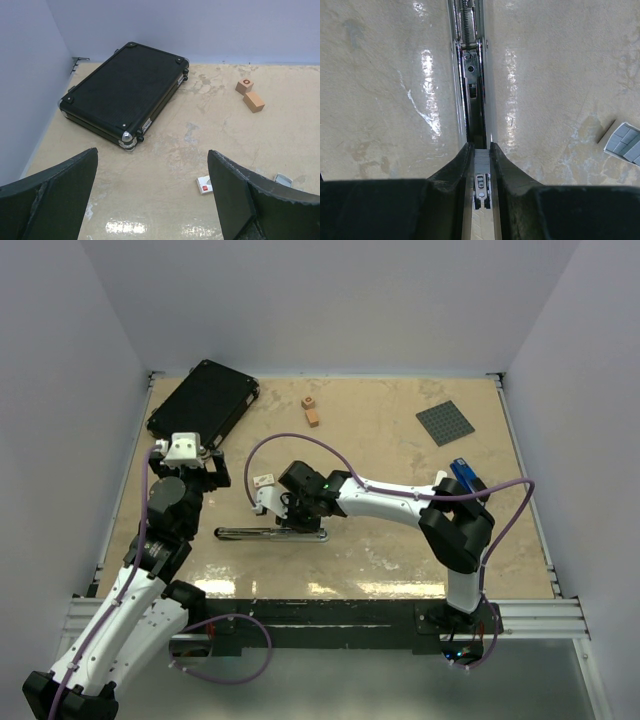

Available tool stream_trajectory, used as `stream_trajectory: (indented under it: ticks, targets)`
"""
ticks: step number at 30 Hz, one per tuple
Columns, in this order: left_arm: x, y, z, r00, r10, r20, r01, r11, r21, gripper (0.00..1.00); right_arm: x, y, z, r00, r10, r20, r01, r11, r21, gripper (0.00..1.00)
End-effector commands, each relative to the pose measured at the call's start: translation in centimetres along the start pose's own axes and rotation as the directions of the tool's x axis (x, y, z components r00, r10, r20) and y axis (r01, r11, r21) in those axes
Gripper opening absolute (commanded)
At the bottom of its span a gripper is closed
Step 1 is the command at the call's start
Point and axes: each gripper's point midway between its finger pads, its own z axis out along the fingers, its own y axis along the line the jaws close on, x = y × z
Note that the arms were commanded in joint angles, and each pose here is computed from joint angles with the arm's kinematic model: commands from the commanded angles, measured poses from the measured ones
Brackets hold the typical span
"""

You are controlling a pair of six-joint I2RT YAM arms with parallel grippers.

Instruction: Load the staples into the stapler

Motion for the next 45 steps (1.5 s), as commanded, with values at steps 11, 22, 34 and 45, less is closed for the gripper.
stream_trajectory:
  ticks: [11,22,34,45]
  targets:
    - [-2.2,0.1,0.0,0.999,-0.011,0.05,0.011,1.0,0.006,0.95,-2.1,0.6,-1.6,0.998,0.0,0.063,0.003,0.999,-0.041,0.17]
    - [-2.2,-0.1,0.0,0.999,-0.013,0.05,0.012,1.0,0.012,0.95,-2.4,0.0,-1.9,0.997,0.031,0.065,-0.031,1.0,-0.003,0.16]
    - [-2.2,-0.1,0.0,0.999,-0.012,0.049,0.012,1.0,0.015,0.95,-3.4,-0.4,-2.9,0.992,0.062,0.108,-0.063,0.998,0.008,0.16]
    - [-2.3,-0.2,0.0,0.999,-0.013,0.05,0.012,1.0,0.016,0.95,-2.4,-0.2,-2.0,0.993,0.083,0.08,-0.082,0.996,-0.019,0.16]
